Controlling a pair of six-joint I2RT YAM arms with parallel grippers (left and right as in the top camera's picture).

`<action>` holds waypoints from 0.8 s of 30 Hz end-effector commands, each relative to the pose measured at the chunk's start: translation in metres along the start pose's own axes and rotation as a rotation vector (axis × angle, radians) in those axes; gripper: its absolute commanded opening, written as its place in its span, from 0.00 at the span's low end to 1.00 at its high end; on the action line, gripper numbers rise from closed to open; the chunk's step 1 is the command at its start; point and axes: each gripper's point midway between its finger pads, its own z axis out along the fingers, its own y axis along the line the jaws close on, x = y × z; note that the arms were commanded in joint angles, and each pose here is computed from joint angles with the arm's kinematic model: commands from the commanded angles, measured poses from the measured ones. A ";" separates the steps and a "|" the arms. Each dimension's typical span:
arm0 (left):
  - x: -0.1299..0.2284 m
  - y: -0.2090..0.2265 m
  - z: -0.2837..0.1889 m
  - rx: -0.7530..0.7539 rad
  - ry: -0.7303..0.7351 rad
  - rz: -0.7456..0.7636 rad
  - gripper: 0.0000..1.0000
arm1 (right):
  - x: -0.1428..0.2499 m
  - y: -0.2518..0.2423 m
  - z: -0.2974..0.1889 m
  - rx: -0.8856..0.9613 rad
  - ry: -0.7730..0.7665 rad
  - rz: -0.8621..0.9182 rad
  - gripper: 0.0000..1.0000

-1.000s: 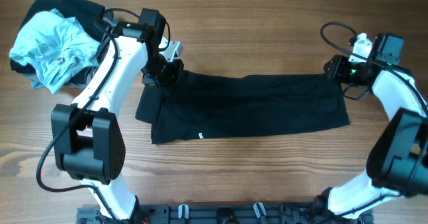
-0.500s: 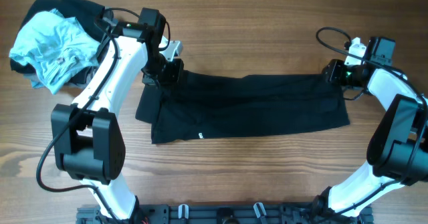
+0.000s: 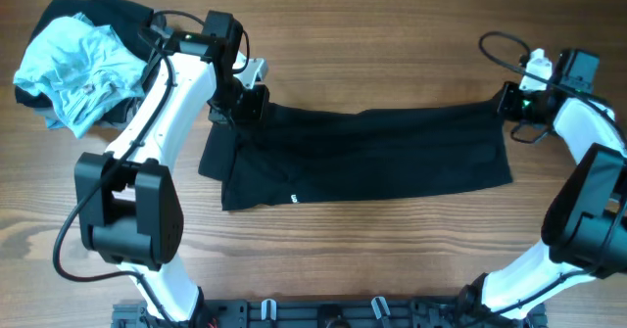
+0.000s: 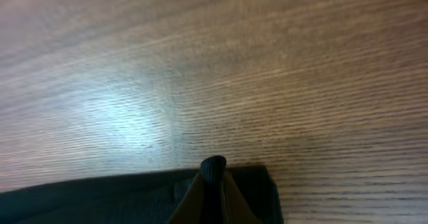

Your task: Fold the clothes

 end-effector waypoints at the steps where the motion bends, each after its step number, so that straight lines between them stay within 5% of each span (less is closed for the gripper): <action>1: -0.002 -0.010 -0.026 0.022 -0.072 0.037 0.04 | -0.017 0.015 -0.018 -0.052 -0.044 -0.005 0.04; 6: 0.018 -0.011 -0.032 0.018 -0.011 0.017 0.04 | 0.003 0.025 -0.042 -0.053 0.030 0.032 0.04; 13: 0.043 -0.003 -0.019 -0.002 0.081 -0.009 0.04 | 0.057 -0.020 -0.064 0.277 0.219 0.259 0.04; 19: 0.058 0.004 -0.003 -0.005 0.132 -0.026 0.05 | 0.066 -0.018 -0.066 0.277 0.257 0.267 0.07; 24: 0.071 0.007 0.006 -0.008 0.177 -0.041 0.33 | 0.065 -0.018 -0.065 0.276 0.252 0.261 0.18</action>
